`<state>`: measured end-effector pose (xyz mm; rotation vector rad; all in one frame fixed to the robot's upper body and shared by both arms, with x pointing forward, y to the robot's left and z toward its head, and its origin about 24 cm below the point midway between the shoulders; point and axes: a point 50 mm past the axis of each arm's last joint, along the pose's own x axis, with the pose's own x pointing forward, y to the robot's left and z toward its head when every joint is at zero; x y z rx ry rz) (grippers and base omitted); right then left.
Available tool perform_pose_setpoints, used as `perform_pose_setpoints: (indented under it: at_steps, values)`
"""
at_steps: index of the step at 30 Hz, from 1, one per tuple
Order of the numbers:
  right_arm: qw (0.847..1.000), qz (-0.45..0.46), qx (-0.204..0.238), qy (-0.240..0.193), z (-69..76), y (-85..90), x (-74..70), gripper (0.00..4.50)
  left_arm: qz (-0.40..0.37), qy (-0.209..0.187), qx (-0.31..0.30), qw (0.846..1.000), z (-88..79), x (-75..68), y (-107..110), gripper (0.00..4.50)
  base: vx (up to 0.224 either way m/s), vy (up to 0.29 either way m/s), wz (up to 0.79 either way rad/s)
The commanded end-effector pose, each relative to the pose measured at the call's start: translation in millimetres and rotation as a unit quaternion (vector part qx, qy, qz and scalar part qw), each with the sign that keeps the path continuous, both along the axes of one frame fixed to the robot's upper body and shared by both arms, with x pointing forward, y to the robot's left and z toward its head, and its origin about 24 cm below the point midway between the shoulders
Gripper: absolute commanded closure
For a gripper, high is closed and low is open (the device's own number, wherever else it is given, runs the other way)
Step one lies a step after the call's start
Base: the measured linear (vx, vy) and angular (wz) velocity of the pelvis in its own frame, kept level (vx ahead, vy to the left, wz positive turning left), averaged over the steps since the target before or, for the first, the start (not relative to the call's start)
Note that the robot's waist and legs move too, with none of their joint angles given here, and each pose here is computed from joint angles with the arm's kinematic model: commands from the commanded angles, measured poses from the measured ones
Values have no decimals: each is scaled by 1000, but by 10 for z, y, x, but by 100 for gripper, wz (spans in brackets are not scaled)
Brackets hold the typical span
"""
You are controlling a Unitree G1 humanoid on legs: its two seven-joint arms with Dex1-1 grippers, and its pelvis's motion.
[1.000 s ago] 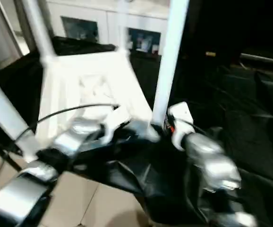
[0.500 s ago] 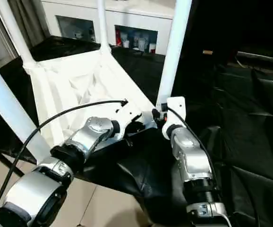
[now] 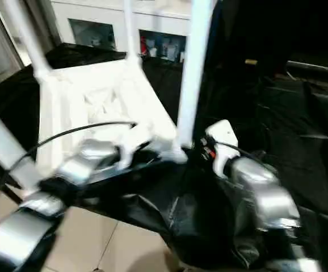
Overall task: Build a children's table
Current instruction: Rotate leg to tighten
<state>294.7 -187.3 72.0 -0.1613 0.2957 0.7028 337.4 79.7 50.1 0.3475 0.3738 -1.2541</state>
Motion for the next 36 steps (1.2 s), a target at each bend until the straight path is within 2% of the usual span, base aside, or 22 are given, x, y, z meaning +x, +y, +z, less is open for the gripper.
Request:
perform_pose_setpoints:
  at_steps: [1,8,19,24,25,27,31,36]
  values:
    - [999,45,6,7,43,31,-53,149,-81,1,-58,995,119,-114,-108,450,0,0,0]
    - [994,102,13,24,69,33,-142,149,-103,15,-52,993,104,-192,38,450,0,0,0]
    - [988,147,32,39,32,161,-215,149,-128,24,-54,990,138,-268,8,450,0,0,0]
    - [987,152,32,45,17,157,-238,192,-126,24,-50,990,144,-268,14,450,0,0,0]
    - [987,152,32,46,18,145,-244,215,-124,24,-49,991,148,-265,21,450,0,0,0]
    - [987,152,31,47,17,128,-249,215,-123,24,-47,991,149,-265,28,450,0,0,0]
    - [986,154,26,50,13,108,-262,246,-122,26,-46,991,140,-270,35,450,0,0,0]
    - [986,155,25,53,10,104,-267,252,-121,28,-44,991,134,-271,36,450,0,0,0]
